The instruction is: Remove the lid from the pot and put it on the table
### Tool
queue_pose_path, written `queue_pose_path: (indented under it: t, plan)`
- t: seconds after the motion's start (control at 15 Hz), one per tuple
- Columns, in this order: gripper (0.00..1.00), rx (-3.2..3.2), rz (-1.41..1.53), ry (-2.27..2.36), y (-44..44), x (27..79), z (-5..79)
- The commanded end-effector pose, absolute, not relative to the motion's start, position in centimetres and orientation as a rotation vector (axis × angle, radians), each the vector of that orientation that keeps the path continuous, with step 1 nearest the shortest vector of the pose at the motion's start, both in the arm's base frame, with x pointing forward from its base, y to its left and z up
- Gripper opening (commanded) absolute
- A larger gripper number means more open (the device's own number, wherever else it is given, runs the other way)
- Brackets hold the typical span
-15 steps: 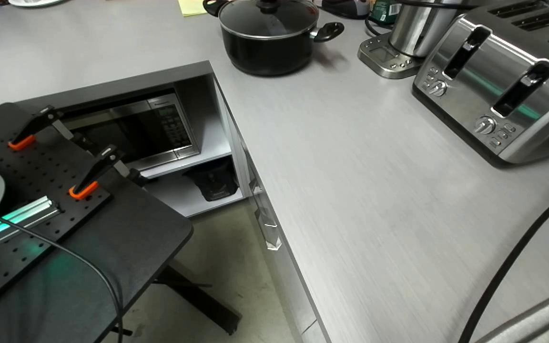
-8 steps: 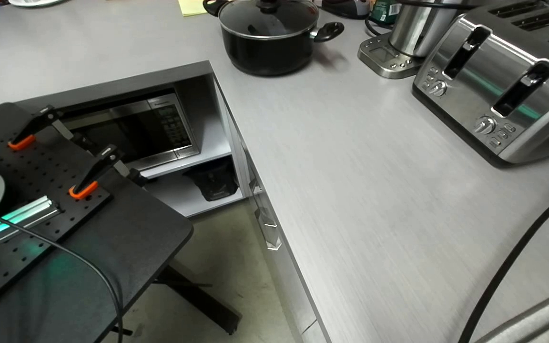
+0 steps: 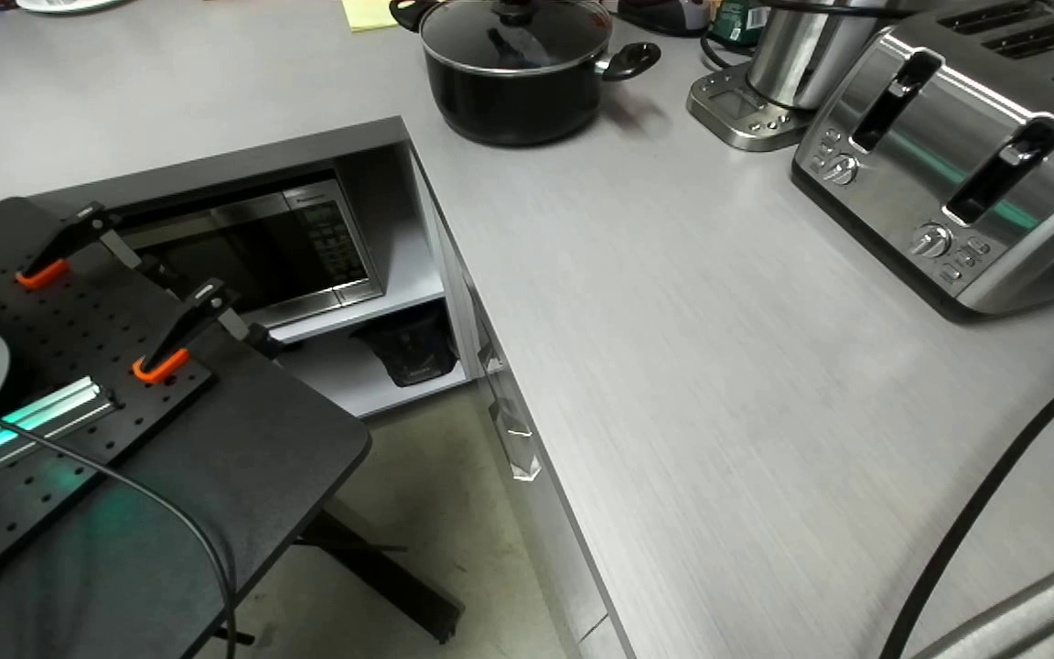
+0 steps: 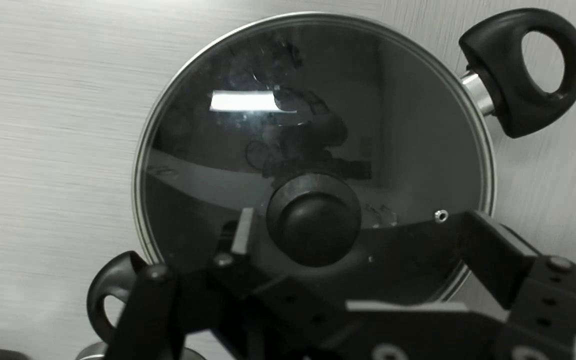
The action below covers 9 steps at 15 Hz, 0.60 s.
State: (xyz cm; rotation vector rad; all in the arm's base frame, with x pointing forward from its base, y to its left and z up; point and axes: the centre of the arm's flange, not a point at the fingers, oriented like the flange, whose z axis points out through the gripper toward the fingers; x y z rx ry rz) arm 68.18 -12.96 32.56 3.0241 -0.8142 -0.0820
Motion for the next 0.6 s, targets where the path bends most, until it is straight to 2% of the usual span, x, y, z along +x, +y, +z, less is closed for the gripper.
queue_pose_path:
  t: [0.0, 0.53]
  plan:
    - [1.00, 2.986, -0.086, -0.911, -13.5, 70.2, 30.7]
    - [1.00, 2.913, -0.108, -1.034, -14.6, 70.2, 28.1]
